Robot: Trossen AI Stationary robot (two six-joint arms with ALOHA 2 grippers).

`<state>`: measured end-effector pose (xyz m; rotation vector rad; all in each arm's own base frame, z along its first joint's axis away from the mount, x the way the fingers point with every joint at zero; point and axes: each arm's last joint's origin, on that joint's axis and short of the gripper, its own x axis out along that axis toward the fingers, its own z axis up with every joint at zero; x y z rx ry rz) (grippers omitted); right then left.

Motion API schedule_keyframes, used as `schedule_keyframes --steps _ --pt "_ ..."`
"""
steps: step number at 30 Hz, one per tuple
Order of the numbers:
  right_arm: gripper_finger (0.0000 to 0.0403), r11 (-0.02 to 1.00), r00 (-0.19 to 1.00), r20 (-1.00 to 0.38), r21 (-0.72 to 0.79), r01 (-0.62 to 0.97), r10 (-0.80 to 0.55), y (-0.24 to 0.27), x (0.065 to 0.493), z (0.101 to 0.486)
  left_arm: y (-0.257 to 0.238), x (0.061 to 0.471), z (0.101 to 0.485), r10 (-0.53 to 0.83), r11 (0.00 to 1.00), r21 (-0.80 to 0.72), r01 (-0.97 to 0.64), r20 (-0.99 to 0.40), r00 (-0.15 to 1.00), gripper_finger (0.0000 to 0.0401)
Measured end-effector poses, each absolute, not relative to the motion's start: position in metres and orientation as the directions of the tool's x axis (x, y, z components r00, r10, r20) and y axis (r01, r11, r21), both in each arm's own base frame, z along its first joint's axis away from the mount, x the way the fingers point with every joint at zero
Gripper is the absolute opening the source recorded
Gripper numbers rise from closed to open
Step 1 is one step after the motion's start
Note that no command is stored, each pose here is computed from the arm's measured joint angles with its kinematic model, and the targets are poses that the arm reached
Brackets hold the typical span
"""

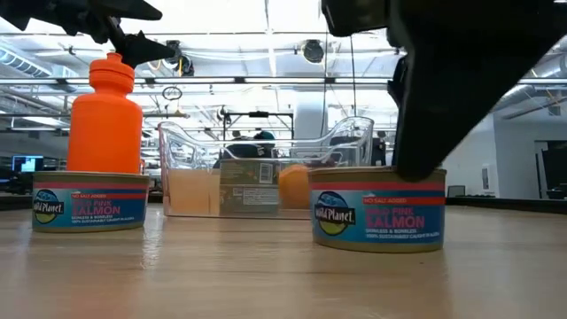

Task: Pick & Place Food Item
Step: Put the bottom blue pink tuna can into the bottom transparent bin

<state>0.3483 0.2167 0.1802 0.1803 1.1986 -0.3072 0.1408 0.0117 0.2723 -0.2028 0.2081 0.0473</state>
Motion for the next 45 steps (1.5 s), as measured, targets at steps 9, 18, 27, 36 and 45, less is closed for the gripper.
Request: schedule_keyframes --steps 9,18,27,36,45 --pt "0.0377 0.934 0.387 -0.906 -0.027 0.355 -0.174 0.213 0.347 0.165 0.012 0.141 0.272 0.025 0.978 -0.195 -0.067 -0.21 0.977 0.0363" --pt "0.0377 0.885 0.468 -0.857 0.032 0.464 -0.215 0.207 0.33 0.211 0.012 0.141 0.272 0.026 0.978 -0.196 -0.068 -0.21 0.977 0.0363" --pt "0.0377 0.787 0.329 -0.891 -0.051 0.615 -0.314 0.192 0.306 0.191 0.012 0.141 0.272 0.026 0.978 -0.196 -0.068 -0.21 0.977 0.0363" --pt "0.0378 0.722 0.204 -0.917 -0.119 0.681 -0.343 0.168 0.301 0.175 0.012 0.141 0.272 0.026 0.978 -0.196 -0.068 -0.209 0.978 0.0363" --pt "0.0378 0.678 0.185 -0.919 -0.109 0.727 -0.347 0.164 0.292 0.186 0.012 0.141 0.272 0.025 0.978 -0.196 -0.068 -0.209 0.977 0.0363"
